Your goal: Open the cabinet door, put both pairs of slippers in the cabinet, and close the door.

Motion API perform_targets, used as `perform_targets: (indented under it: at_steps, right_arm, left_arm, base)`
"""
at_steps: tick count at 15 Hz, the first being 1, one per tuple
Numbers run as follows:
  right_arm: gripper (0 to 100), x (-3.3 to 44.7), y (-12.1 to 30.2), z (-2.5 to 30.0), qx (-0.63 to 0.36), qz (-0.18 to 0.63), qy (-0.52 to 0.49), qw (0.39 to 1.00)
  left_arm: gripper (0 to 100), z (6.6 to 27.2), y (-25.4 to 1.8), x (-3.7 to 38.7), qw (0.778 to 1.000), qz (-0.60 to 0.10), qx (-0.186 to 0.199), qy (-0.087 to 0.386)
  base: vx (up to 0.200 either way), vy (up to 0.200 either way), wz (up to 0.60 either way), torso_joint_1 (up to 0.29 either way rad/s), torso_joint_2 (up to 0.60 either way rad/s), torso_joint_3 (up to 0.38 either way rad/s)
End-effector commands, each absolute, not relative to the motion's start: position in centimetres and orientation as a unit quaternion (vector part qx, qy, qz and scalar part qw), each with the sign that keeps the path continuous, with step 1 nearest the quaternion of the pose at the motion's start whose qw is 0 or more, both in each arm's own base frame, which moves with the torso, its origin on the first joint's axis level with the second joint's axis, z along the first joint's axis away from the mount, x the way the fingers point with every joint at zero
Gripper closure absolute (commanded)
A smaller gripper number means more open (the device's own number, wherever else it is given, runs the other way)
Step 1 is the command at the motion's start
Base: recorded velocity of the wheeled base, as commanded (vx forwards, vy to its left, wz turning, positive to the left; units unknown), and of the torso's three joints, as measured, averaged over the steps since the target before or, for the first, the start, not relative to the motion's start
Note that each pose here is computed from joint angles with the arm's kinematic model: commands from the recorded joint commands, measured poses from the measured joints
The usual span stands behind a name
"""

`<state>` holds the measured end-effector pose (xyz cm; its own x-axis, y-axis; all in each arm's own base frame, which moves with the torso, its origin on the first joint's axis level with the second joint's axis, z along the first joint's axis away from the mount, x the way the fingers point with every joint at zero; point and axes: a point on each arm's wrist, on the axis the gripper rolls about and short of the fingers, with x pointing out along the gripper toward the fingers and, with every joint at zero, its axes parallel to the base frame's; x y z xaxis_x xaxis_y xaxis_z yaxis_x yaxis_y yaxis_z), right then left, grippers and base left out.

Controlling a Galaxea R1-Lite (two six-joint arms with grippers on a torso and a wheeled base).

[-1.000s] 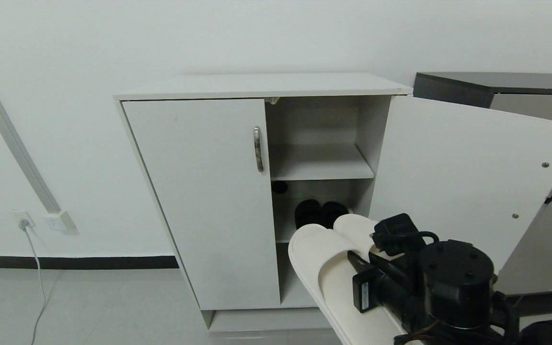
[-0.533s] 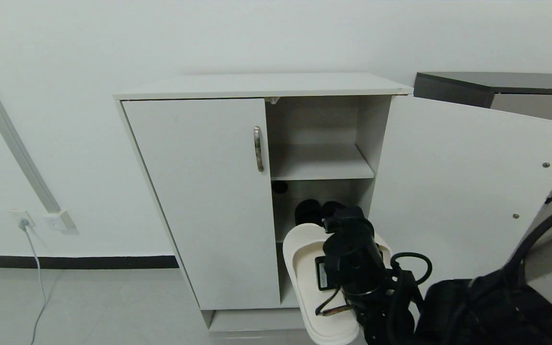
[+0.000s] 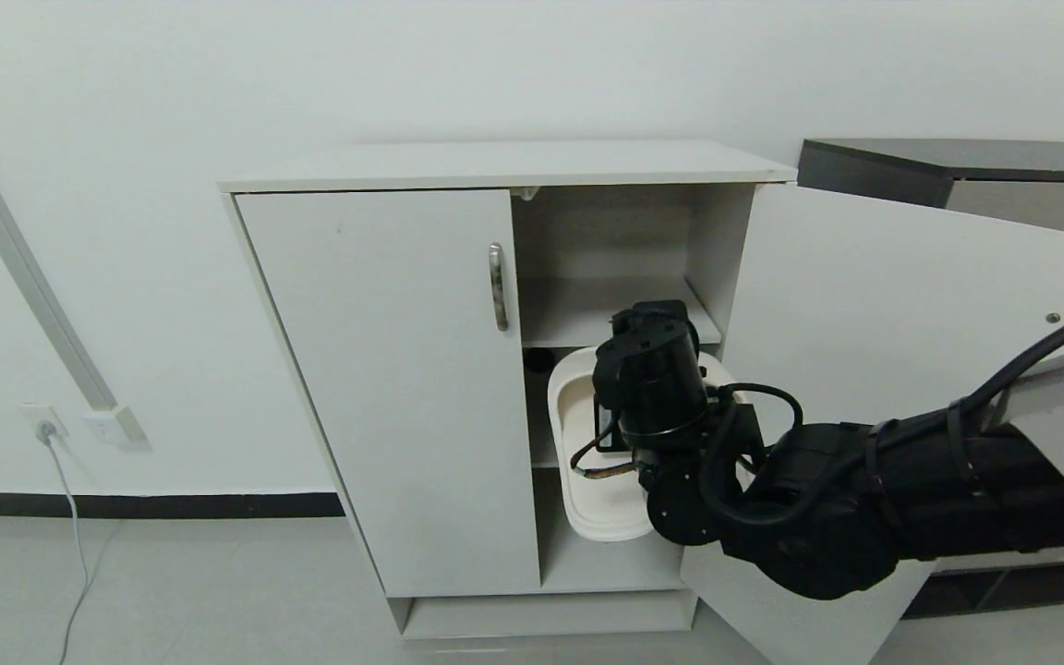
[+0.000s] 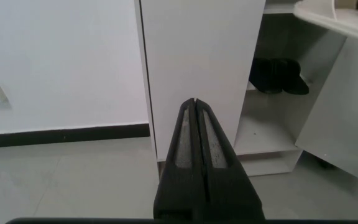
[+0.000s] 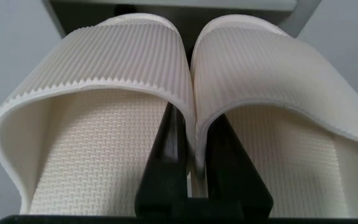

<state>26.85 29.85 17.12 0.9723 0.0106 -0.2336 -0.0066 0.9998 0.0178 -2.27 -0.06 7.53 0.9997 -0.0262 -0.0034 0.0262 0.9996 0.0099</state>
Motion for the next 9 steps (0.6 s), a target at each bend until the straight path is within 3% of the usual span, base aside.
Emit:
perform_targets:
  at_steps: [1,8,9]
  right_arm:
    - [100,27.47,29.77,17.95,0.013,0.0,0.107,0.994]
    - [100,27.59,29.71,17.9,0.01,-0.001,0.107,0.994]
    - [100,27.6,29.72,17.94,0.01,-0.001,0.107,0.994]
  left_arm:
    - [100,7.54,-0.06,-2.27,1.0,-0.013,0.005,0.001]
    - [100,7.54,-0.06,-2.27,1.0,-0.014,0.005,0.001]
    - [100,7.54,-0.06,-2.27,1.0,-0.014,0.005,0.001]
  base:
    - [0.0,0.0,0.0,0.0,0.0,0.0]
    - [0.0,0.0,0.0,0.0,0.0,0.0]
    - [0.2,0.0,0.0,0.002,0.0,-0.002]
